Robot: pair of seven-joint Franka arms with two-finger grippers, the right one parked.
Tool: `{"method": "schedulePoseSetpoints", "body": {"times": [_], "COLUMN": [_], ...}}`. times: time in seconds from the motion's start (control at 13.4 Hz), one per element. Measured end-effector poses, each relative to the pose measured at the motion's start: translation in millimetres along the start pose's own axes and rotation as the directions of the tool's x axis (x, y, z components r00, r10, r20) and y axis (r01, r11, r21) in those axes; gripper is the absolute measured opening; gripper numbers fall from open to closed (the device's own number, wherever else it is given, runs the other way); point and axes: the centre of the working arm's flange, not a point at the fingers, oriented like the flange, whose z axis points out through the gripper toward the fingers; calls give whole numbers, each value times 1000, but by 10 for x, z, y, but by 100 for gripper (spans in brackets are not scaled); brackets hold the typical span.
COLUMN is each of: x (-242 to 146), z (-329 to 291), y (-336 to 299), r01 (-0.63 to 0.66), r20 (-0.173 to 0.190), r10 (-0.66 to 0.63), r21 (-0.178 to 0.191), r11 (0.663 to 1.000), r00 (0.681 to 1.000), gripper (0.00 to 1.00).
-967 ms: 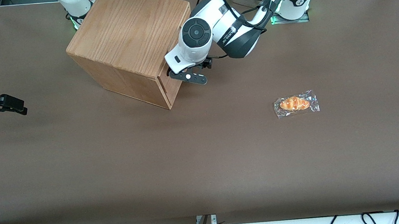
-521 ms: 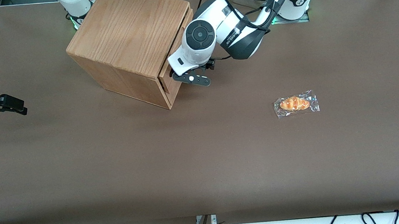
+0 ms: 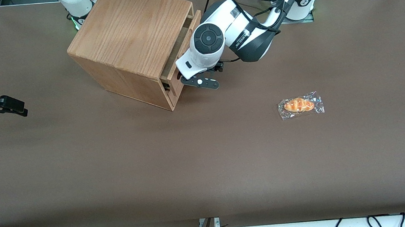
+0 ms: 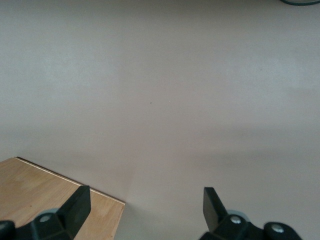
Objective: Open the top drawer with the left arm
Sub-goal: 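Pull the handle with the left gripper, sliding the drawer out of the box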
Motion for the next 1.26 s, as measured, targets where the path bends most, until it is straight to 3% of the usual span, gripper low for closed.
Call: {"method": "schedulePoseSetpoints", "body": {"times": [1.26], "x": [114], "z": [-101], "y": [-456], "r01": [25], "r20": [25], "r10": [-25], "r21": [1], "r11": [1000], "r00": [999], "gripper": [100]}}
